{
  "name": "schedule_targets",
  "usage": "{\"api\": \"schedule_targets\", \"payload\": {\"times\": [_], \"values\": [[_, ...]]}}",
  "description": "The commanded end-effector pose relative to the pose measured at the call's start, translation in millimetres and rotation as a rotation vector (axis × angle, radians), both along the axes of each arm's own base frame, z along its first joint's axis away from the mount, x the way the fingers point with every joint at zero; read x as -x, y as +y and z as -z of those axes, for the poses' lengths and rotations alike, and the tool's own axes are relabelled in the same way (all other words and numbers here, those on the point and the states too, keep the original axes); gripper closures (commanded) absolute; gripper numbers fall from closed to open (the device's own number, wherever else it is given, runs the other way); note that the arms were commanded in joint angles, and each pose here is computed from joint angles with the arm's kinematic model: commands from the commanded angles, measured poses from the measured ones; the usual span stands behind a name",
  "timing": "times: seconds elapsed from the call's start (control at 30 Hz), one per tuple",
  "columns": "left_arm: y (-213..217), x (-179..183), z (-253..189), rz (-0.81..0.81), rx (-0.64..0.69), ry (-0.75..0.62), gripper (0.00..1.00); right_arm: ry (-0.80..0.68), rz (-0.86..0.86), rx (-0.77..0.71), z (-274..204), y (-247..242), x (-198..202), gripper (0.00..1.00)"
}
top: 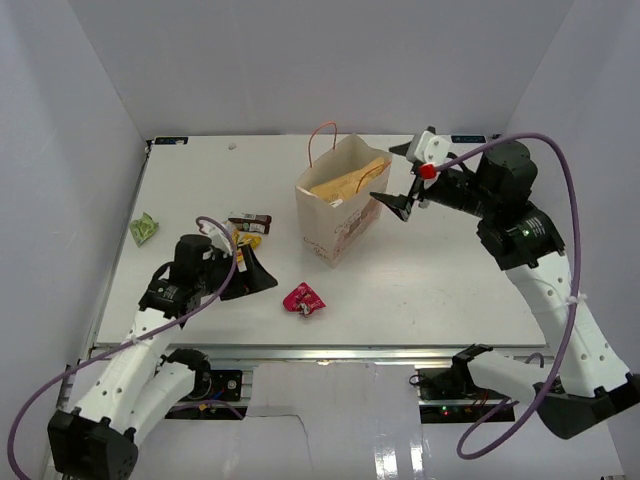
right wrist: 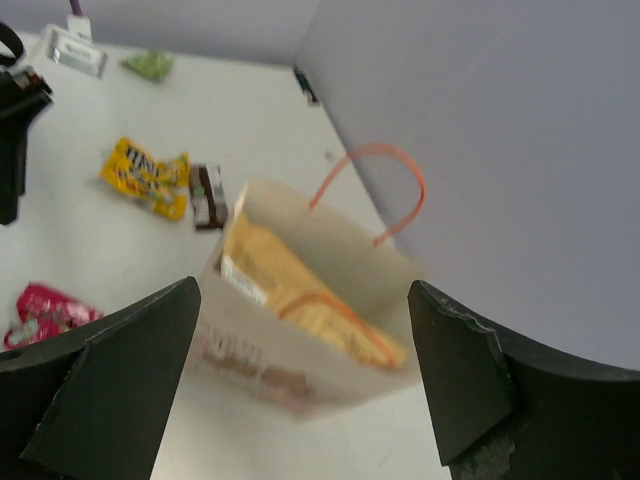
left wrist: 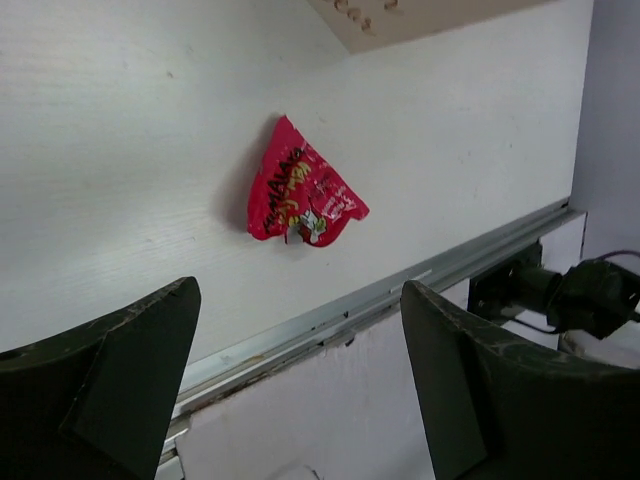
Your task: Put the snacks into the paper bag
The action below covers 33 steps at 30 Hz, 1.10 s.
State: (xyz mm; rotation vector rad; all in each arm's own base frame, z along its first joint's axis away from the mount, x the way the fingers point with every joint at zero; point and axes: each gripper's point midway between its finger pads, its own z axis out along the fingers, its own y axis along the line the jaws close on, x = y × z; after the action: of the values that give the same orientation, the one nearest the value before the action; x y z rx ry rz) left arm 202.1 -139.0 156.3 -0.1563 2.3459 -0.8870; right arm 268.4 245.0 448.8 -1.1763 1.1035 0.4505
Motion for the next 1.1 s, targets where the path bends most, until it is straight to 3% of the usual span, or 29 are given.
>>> {"api": "schedule_targets", "payload": {"times": [0.0,0.17,0.2,0.37,0.53,0.67,0.7,0.8,0.83,0.9,0.93,1.07], "values": [[-34.9,10.4,16.1,0.104,-0.018,0.037,0.09,0.29,-0.03,0.064,87.0,-31.4,-1.1,0.1],[-43.9,0.3,62.3,-0.024,-0.158,0.21,0.13,0.517,0.095,0.075,172.7,-79.6,-1.8,0.1],[-42.9,0.8,80.1,-0.045,-0.199,0.28,0.13,0.529,0.129,0.069,180.0,-89.4,-3.4,0.1],[-44.3,-7.2,113.0,-0.111,-0.326,0.374,0.15,0.569,0.192,0.043,203.2,-107.4,12.0,0.1],[-74.7,-17.0,117.9,-0.035,-0.269,0.363,0.16,0.619,0.219,0.019,222.8,-115.4,23.2,0.1],[-85.4,-16.8,118.4,-0.017,-0.212,0.36,0.32,0.649,0.217,0.007,233.9,-116.0,31.5,0.1],[-85.4,-14.9,119.8,-0.015,-0.208,0.366,0.44,0.655,0.217,0.005,235.6,-116.3,32.6,0.1],[-82.1,-8.1,126.4,-0.018,-0.208,0.385,0.59,0.664,0.218,0.001,239.7,-116.4,36.4,0.1],[-81.3,-6.2,127.6,-0.021,-0.206,0.39,0.73,0.662,0.219,0.0,239.3,-116.4,37.1,0.1],[-80.9,-5.3,125.0,-0.021,-0.193,0.377,0.86,0.666,0.213,-0.003,239.2,-115.6,38.7,0.1],[-81.3,-5.9,122.0,-0.019,-0.187,0.366,1.0,0.665,0.212,-0.004,238.5,-115.4,39.2,0.1],[-92.3,-20.6,68.5,0.039,-0.092,0.164,1.0,0.652,0.21,0.0,236.8,-115.6,40.5,0.09]]}}
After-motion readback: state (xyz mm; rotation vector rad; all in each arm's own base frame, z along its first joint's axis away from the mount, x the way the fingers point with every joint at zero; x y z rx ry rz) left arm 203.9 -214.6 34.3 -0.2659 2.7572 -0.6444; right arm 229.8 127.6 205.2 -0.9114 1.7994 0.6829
